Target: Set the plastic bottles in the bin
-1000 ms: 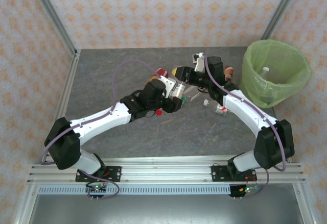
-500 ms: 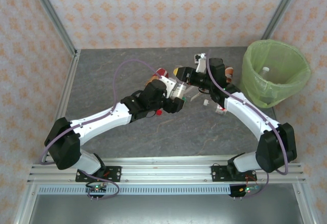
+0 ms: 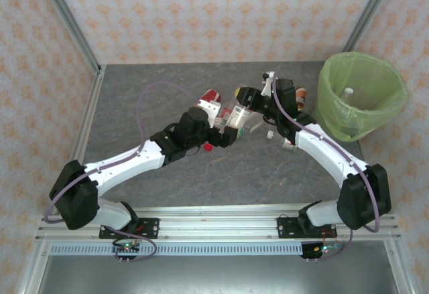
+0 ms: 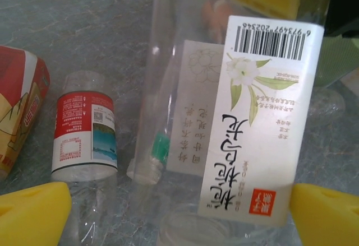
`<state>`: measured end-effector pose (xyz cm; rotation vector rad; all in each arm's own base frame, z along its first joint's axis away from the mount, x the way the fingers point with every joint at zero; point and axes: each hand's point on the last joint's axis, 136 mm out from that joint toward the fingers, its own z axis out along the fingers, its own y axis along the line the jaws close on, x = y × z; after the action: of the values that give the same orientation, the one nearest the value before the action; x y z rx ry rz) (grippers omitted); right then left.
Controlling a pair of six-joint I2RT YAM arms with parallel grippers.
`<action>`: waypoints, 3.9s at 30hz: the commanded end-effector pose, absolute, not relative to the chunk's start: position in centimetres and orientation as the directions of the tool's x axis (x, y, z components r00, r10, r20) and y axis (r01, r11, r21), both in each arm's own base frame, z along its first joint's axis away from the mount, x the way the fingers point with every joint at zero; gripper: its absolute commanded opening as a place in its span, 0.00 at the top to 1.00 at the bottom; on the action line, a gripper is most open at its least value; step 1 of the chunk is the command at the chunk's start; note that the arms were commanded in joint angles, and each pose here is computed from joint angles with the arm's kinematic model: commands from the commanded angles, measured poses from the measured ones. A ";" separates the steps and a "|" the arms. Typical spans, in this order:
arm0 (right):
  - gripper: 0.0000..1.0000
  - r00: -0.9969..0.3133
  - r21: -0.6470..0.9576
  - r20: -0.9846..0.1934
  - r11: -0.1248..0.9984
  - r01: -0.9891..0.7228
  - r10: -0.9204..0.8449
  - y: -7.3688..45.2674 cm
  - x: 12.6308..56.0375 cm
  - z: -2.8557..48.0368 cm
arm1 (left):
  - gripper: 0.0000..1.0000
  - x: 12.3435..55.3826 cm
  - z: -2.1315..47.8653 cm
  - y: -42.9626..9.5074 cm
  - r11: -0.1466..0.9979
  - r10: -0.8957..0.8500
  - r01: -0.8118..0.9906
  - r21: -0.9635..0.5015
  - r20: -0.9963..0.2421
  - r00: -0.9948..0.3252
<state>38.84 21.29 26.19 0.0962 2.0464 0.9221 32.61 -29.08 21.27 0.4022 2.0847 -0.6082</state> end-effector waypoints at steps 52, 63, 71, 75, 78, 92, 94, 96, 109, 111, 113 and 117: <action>1.00 0.565 0.542 -0.758 0.796 0.268 0.326 -9.5 32.5 50.1 | 0.00 35.3 21.1 -15.0 0.940 -0.340 -0.134 -0.312 -0.860 -0.380; 1.00 0.372 0.257 -0.925 0.846 0.468 0.076 -11.8 35.5 47.9 | 0.00 35.8 20.5 -15.5 0.941 -0.339 -0.136 -0.311 -0.852 -0.400; 1.00 0.257 0.134 -0.966 0.853 0.504 0.000 -12.3 38.0 45.1 | 0.00 36.4 20.0 -16.4 0.943 -0.333 -0.124 -0.310 -0.844 -0.421; 1.00 0.188 0.113 -0.982 0.862 0.494 0.021 -12.3 39.9 42.9 | 0.00 36.4 19.7 -16.5 0.942 -0.334 -0.126 -0.311 -0.839 -0.429; 1.00 0.195 0.119 -0.981 0.826 0.551 0.011 -13.4 40.2 42.3 | 0.00 36.3 19.7 -16.5 0.942 -0.334 -0.125 -0.310 -0.838 -0.431; 0.96 0.117 0.223 -0.974 0.717 0.661 0.195 -18.4 42.1 36.7 | 0.00 36.0 19.2 -16.2 0.942 -0.334 -0.134 -0.306 -0.833 -0.441; 0.91 0.099 0.220 -0.973 0.706 0.673 0.209 -18.6 42.3 36.0 | 0.00 36.0 19.1 -16.3 0.942 -0.335 -0.135 -0.307 -0.832 -0.443; 0.88 0.082 0.218 -0.971 0.700 0.680 0.223 -18.7 42.6 35.3 | 0.00 36.1 19.1 -16.4 0.941 -0.337 -0.134 -0.310 -0.831 -0.443; 0.58 -0.043 0.191 -0.948 0.670 0.717 0.316 -19.1 44.1 31.3 | 0.00 35.9 18.7 -16.2 0.945 -0.327 -0.143 -0.295 -0.828 -0.455; 0.53 -0.061 0.183 -0.944 0.669 0.721 0.324 -19.2 44.3 31.0 | 0.00 35.9 18.6 -16.1 0.945 -0.326 -0.145 -0.293 -0.828 -0.455; 0.48 -0.067 0.182 -0.943 0.672 0.718 0.327 -19.1 44.4 31.1 | 0.00 36.0 18.6 -16.1 0.946 -0.325 -0.146 -0.291 -0.829 -0.456; 0.33 -0.098 0.155 -0.944 0.685 0.712 0.315 -18.9 44.4 31.3 | 0.00 36.0 18.6 -16.2 0.946 -0.325 -0.147 -0.290 -0.828 -0.457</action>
<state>44.29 -18.89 30.03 0.8447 1.6880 -0.4066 35.70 -16.35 18.46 -0.3073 2.0457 -0.2244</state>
